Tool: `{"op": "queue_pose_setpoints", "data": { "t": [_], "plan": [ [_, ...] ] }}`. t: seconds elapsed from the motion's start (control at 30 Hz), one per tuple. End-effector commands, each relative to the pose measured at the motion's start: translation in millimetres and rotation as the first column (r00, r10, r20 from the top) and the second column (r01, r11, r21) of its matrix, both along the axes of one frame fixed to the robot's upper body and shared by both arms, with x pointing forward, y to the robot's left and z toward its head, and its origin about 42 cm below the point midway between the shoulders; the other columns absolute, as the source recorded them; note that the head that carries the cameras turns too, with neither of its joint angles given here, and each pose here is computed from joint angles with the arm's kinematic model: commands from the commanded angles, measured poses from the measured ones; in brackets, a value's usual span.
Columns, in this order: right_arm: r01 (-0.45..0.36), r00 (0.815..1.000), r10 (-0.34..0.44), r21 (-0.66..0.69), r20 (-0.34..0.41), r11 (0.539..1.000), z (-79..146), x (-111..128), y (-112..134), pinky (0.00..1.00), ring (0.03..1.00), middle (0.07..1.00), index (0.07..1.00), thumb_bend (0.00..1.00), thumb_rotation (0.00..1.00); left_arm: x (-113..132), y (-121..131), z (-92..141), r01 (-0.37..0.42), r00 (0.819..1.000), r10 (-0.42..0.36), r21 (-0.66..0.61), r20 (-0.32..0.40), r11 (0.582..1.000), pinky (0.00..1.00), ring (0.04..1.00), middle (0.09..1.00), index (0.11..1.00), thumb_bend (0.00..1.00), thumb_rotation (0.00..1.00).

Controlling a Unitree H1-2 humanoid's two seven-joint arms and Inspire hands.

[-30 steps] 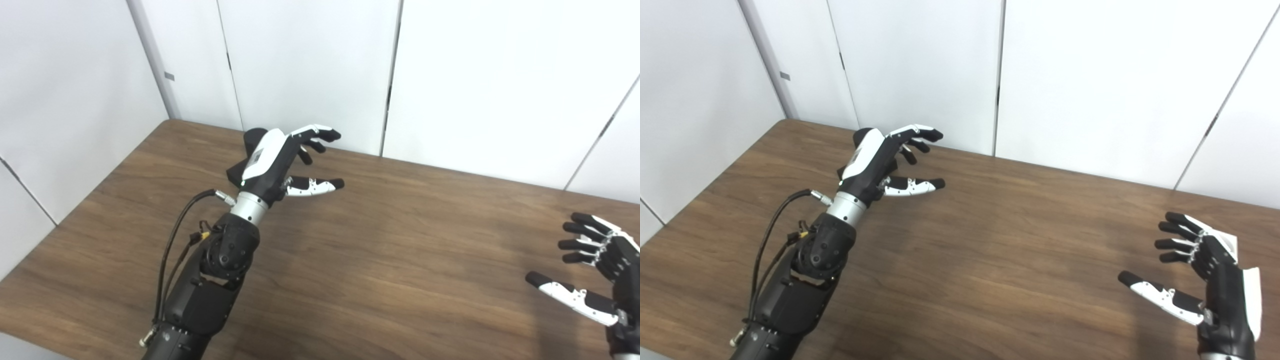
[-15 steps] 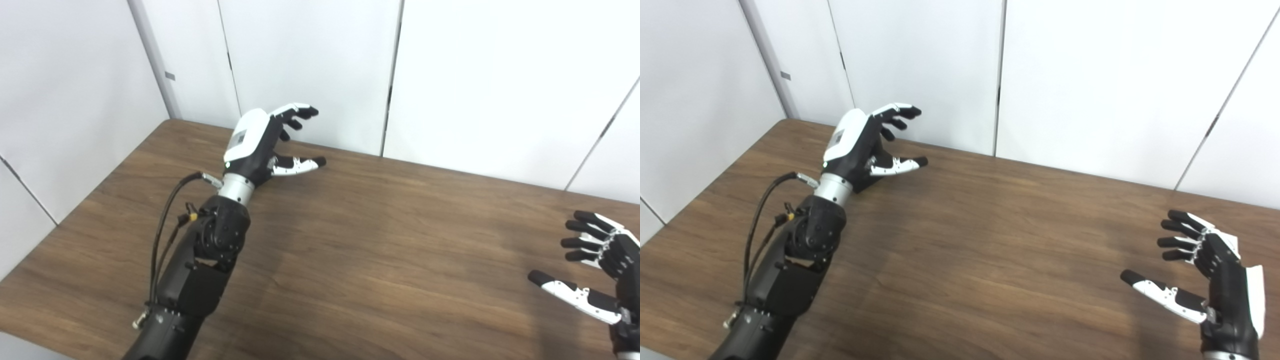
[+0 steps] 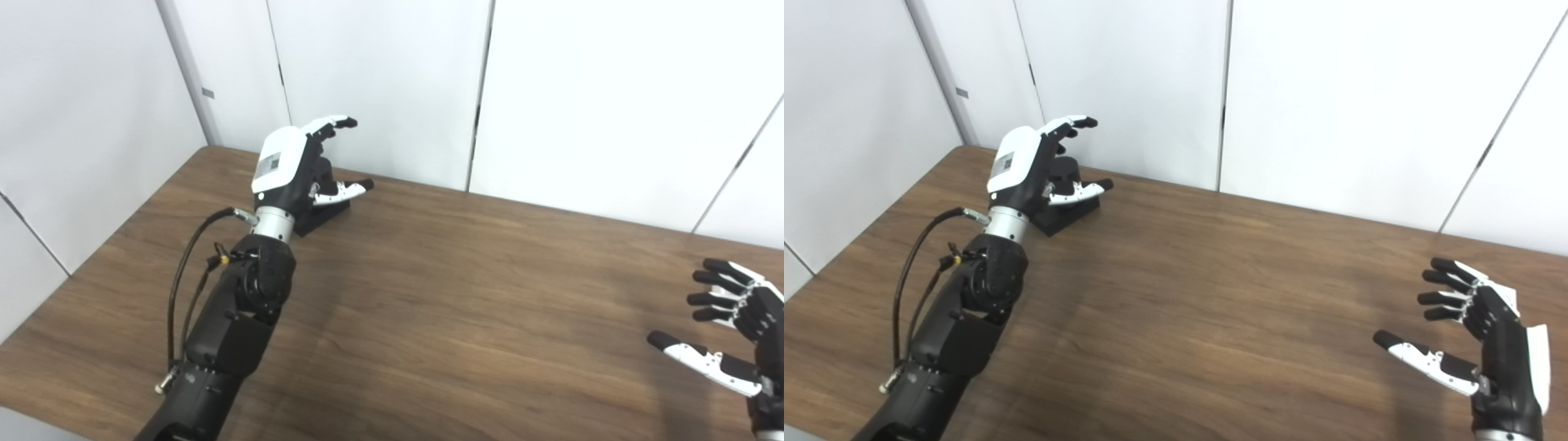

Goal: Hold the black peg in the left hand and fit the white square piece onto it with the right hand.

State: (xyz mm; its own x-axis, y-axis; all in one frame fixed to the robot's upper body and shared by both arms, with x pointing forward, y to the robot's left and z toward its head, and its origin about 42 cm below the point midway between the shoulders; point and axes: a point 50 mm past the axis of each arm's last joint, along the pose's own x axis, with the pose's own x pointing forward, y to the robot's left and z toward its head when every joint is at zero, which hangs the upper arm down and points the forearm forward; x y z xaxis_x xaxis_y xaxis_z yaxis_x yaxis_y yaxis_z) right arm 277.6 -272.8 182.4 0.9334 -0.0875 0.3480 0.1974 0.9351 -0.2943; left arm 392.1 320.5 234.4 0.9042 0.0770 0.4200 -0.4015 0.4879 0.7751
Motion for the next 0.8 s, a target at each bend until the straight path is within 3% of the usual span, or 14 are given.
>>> {"op": "queue_pose_setpoints", "data": {
  "t": [0.0, 0.1, 0.2, 0.57, 0.77],
  "plan": [
    [-0.006, 0.997, 0.008, -0.014, 0.081, 1.0, 18, 4, -2, 0.48, 0.576, 0.679, 0.709, 0.58, 0.0, 12, 13, 37, -0.05, 0.992, 0.046, 0.032, 0.116, 0.998, 0.67, 0.796, 0.818, 0.774, 0.82, 0.22],
    [-0.006, 0.996, 0.007, -0.015, 0.084, 1.0, 18, 5, -3, 0.49, 0.581, 0.678, 0.705, 0.58, 0.0, 15, 22, 44, -0.091, 0.99, 0.086, 0.042, 0.116, 0.995, 0.54, 0.708, 0.816, 0.773, 0.88, 0.21],
    [-0.006, 0.996, 0.008, -0.018, 0.089, 1.0, 19, 5, -3, 0.48, 0.574, 0.678, 0.708, 0.57, 0.0, 18, 31, 50, -0.134, 0.986, 0.126, 0.066, 0.107, 0.989, 0.66, 0.815, 0.831, 0.785, 0.89, 0.21],
    [0.001, 0.996, 0.002, -0.024, 0.089, 1.0, 22, 4, -2, 0.48, 0.578, 0.683, 0.712, 0.56, 0.0, 35, 66, 38, -0.25, 0.968, 0.249, 0.061, 0.018, 0.966, 0.65, 0.867, 0.877, 0.789, 0.95, 0.33],
    [0.014, 0.996, -0.012, -0.015, 0.087, 1.0, 24, 2, -2, 0.47, 0.562, 0.675, 0.704, 0.55, 0.0, 36, 55, 50, -0.243, 0.968, 0.234, -0.114, -0.089, 0.963, 0.72, 0.903, 0.911, 0.813, 0.99, 0.39]
  ]
}}
